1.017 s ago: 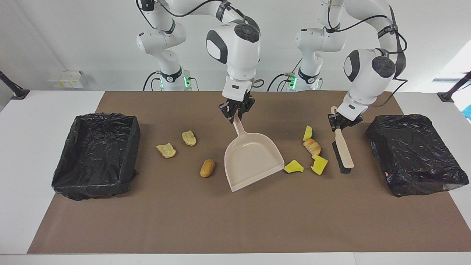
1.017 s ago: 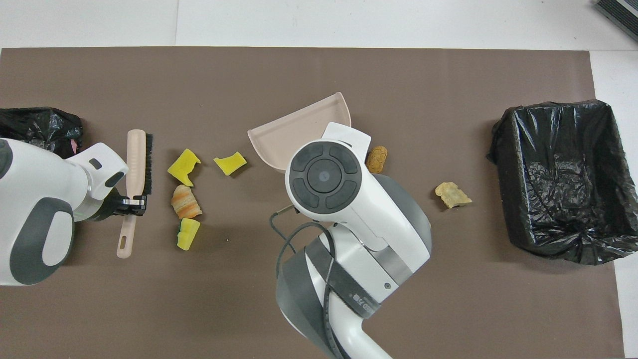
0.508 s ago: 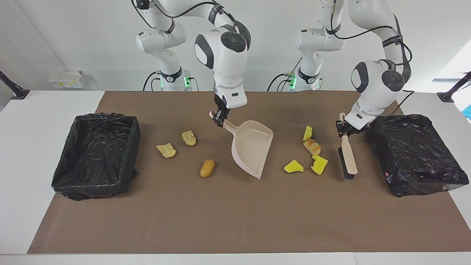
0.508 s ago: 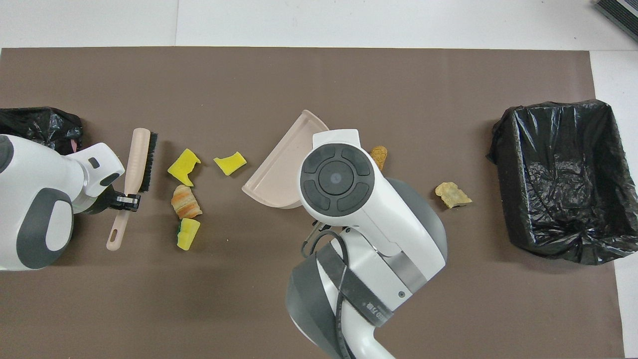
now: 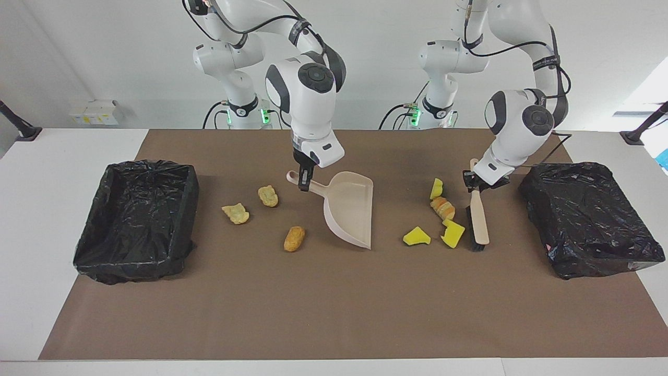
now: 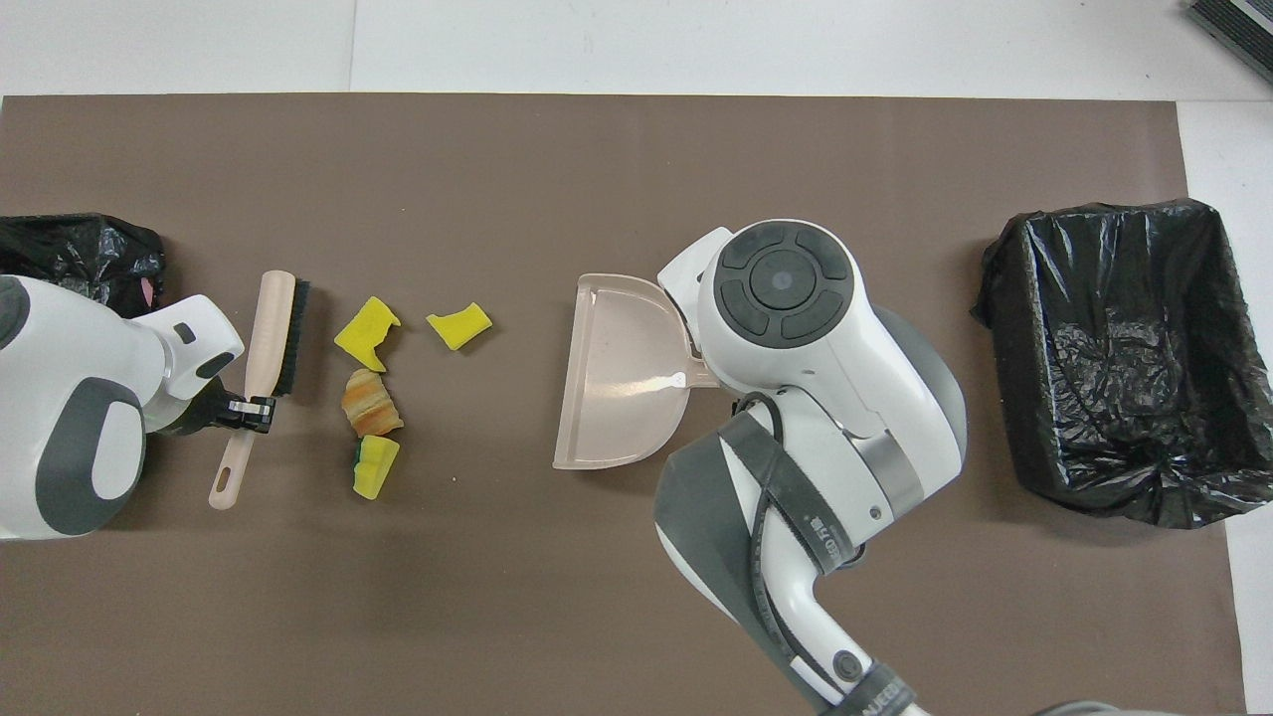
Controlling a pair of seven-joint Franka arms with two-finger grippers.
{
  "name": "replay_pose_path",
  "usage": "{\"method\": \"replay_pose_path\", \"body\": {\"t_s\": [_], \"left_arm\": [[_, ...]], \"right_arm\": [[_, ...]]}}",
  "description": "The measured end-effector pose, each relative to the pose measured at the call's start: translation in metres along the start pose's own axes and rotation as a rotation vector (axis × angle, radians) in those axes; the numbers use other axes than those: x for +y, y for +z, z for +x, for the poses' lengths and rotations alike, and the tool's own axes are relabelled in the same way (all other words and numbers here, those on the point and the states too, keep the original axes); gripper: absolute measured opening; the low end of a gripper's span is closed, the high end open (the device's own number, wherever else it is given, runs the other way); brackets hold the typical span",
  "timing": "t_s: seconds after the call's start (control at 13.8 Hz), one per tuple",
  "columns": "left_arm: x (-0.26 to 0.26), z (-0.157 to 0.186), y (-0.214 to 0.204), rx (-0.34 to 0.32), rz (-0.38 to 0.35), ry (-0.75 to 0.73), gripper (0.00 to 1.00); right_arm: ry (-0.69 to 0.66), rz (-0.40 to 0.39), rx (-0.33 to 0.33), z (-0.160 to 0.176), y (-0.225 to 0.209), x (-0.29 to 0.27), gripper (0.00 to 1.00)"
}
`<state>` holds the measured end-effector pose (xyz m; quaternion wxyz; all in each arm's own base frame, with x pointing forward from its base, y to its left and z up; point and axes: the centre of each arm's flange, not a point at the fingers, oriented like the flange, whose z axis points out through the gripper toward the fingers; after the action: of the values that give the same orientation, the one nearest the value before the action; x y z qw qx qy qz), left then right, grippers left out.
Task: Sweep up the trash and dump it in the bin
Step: 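Sweep sponges and scraps into the dustpan held by the right gripper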
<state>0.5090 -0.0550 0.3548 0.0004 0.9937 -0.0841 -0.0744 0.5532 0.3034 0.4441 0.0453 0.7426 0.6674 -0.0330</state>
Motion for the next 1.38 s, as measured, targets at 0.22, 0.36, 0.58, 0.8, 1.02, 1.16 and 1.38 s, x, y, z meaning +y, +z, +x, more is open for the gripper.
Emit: {"method": "replay_pose_path", "body": {"t_s": [0.22, 0.36, 0.58, 0.8, 1.02, 1.16, 1.38], "left_arm": [[0.044, 0.003, 0.003, 0.010, -0.006, -0.011, 0.26], [0.074, 0.002, 0.004, 0.007, -0.012, 0.003, 0.26], [0.116, -0.002, 0.004, 0.014, -0.036, 0.027, 0.26], [0.164, -0.012, 0.006, 0.009, -0.033, 0.064, 0.26], [0.209, -0.026, 0.006, 0.004, -0.040, 0.067, 0.26], [0.222, -0.031, 0.003, -0.001, -0.039, 0.036, 0.26], [0.218, -0.032, -0.021, -0.009, -0.043, -0.048, 0.26]], "right_arm": [[-0.029, -0.007, 0.014, 0.008, 0.020, 0.005, 0.32], [-0.038, -0.022, 0.028, 0.013, 0.026, 0.006, 0.32], [-0.052, -0.038, 0.045, 0.023, 0.033, 0.003, 0.32], [-0.067, -0.054, 0.062, 0.035, 0.040, 0.001, 0.32], [-0.068, -0.056, 0.065, 0.036, 0.043, 0.002, 0.32], [-0.068, -0.056, 0.065, 0.036, 0.044, 0.002, 0.32], [-0.071, -0.056, 0.065, 0.036, 0.044, 0.002, 0.32]]}}
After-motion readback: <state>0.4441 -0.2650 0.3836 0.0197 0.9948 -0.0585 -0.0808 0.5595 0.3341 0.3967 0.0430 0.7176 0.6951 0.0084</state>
